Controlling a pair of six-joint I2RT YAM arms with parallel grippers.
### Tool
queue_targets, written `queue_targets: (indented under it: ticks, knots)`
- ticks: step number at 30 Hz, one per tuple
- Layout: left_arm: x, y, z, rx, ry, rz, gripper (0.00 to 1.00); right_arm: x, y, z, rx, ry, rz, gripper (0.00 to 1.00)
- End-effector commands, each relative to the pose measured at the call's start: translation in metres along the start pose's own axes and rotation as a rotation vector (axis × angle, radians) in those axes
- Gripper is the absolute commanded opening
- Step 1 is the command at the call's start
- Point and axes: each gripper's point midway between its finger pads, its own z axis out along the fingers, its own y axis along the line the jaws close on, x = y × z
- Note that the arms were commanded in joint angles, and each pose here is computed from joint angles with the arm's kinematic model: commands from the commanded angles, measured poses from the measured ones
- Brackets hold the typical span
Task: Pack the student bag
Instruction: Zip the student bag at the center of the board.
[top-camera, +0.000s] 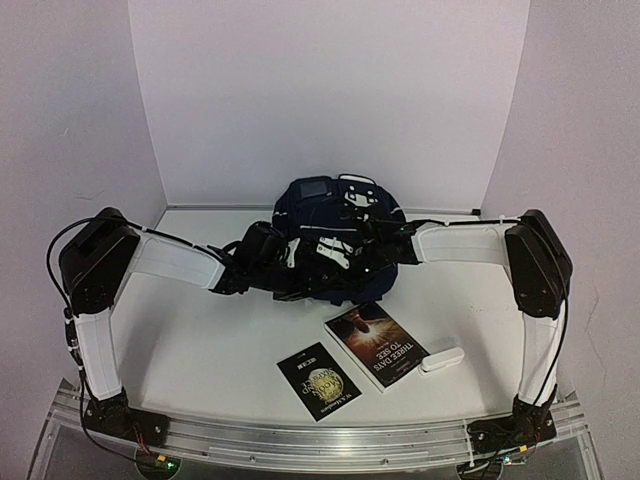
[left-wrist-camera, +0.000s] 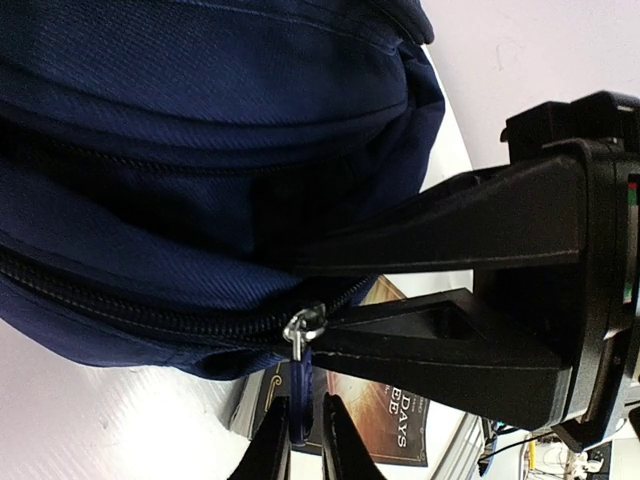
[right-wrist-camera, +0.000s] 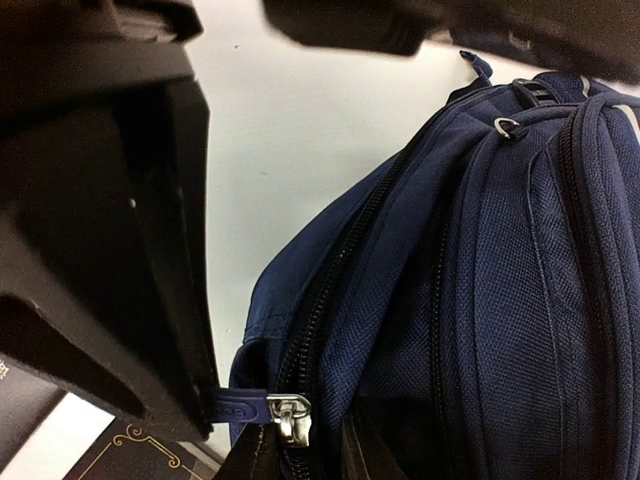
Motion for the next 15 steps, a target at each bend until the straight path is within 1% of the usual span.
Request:
queue_targets:
  ticks: [1,5,8,11,15]
  knots:
    - [-0.014,-0.022,0.004,0.078,-0.027,0.025,0.12,-0.026,0.008,-0.004,-0.03,-0.076,-0.013,0.22]
    - [-0.014,-0.021,0.003,0.077,-0.034,0.023,0.12,-0.027,0.01,-0.005,-0.033,-0.08,-0.013,0.22]
    - [-0.016,-0.018,0.001,0.066,-0.048,0.022,0.09,-0.026,0.011,-0.007,-0.033,-0.077,-0.014,0.22]
    - [-0.017,-0.014,-0.001,0.053,-0.055,0.017,0.01,-0.022,0.012,-0.008,-0.027,-0.067,-0.026,0.22]
    - [-0.02,-0.006,-0.009,0.008,-0.072,0.011,0.0,-0.007,0.007,-0.008,0.023,-0.011,-0.062,0.22]
